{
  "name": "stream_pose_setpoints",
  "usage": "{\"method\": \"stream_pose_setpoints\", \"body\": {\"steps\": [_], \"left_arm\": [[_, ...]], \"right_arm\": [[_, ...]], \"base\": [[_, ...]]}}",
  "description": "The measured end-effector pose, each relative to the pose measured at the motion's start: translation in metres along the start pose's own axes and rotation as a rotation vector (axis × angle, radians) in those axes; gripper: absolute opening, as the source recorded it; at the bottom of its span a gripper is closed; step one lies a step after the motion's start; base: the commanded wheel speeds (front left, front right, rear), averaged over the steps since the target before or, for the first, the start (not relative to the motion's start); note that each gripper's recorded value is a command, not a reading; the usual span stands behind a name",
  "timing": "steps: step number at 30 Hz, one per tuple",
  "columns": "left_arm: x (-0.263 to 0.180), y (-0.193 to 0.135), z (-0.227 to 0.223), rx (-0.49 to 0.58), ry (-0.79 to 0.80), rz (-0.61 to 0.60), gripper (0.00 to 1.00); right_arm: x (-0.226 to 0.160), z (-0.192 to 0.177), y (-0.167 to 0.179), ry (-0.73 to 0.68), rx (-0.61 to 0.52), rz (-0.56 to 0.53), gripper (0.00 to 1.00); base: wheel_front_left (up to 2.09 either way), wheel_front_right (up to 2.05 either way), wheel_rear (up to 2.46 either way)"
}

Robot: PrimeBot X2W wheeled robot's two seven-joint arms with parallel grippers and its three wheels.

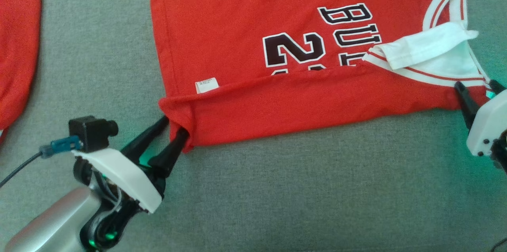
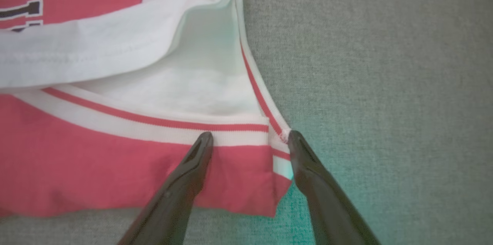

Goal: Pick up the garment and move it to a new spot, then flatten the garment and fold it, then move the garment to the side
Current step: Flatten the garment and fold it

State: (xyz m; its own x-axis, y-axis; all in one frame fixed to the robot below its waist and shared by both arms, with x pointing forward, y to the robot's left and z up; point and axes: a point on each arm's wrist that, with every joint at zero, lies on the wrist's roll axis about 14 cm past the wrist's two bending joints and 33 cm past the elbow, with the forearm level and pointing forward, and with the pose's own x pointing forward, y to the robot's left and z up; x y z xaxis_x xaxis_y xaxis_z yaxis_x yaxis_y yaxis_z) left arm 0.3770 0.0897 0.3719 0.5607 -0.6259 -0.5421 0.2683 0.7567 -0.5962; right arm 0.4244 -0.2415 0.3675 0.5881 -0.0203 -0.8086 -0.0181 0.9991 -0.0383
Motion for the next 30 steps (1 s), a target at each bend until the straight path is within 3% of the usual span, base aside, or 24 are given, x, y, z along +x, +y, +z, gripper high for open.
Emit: {"method": "stream_pose_setpoints", "body": {"steps": [14, 15, 16, 17, 18, 23, 30], "left_arm": [[0.004, -0.011, -0.012, -0.013, 0.059, -0.045, 1.00], [0.005, -0.010, -0.012, -0.014, 0.061, -0.046, 0.86], [0.005, -0.010, -0.012, -0.009, 0.064, -0.048, 0.38], [0.005, -0.011, -0.013, -0.004, 0.070, -0.054, 0.00], [0.006, -0.010, -0.013, 0.000, 0.073, -0.056, 0.00], [0.003, -0.015, -0.017, -0.024, 0.102, -0.094, 0.00], [-0.022, -0.040, -0.028, -0.180, 0.156, -0.181, 0.00]], "right_arm": [[-0.001, -0.011, 0.002, 0.034, 0.014, 0.018, 1.00], [0.000, -0.012, 0.002, 0.038, 0.013, 0.020, 1.00], [0.001, -0.012, 0.003, 0.043, 0.014, 0.023, 1.00], [0.001, -0.013, 0.004, 0.046, 0.020, 0.029, 0.74], [0.001, -0.012, 0.005, 0.046, 0.025, 0.034, 0.00], [-0.001, -0.009, 0.016, 0.042, 0.059, 0.085, 0.00], [-0.020, -0.013, 0.015, 0.069, 0.121, 0.129, 0.00]], "base": [[0.00, 0.00, 0.00], [0.00, 0.00, 0.00], [0.00, 0.00, 0.00], [0.00, 0.00, 0.00], [0.00, 0.00, 0.00], [0.00, 0.00, 0.00], [0.00, 0.00, 0.00]]}}
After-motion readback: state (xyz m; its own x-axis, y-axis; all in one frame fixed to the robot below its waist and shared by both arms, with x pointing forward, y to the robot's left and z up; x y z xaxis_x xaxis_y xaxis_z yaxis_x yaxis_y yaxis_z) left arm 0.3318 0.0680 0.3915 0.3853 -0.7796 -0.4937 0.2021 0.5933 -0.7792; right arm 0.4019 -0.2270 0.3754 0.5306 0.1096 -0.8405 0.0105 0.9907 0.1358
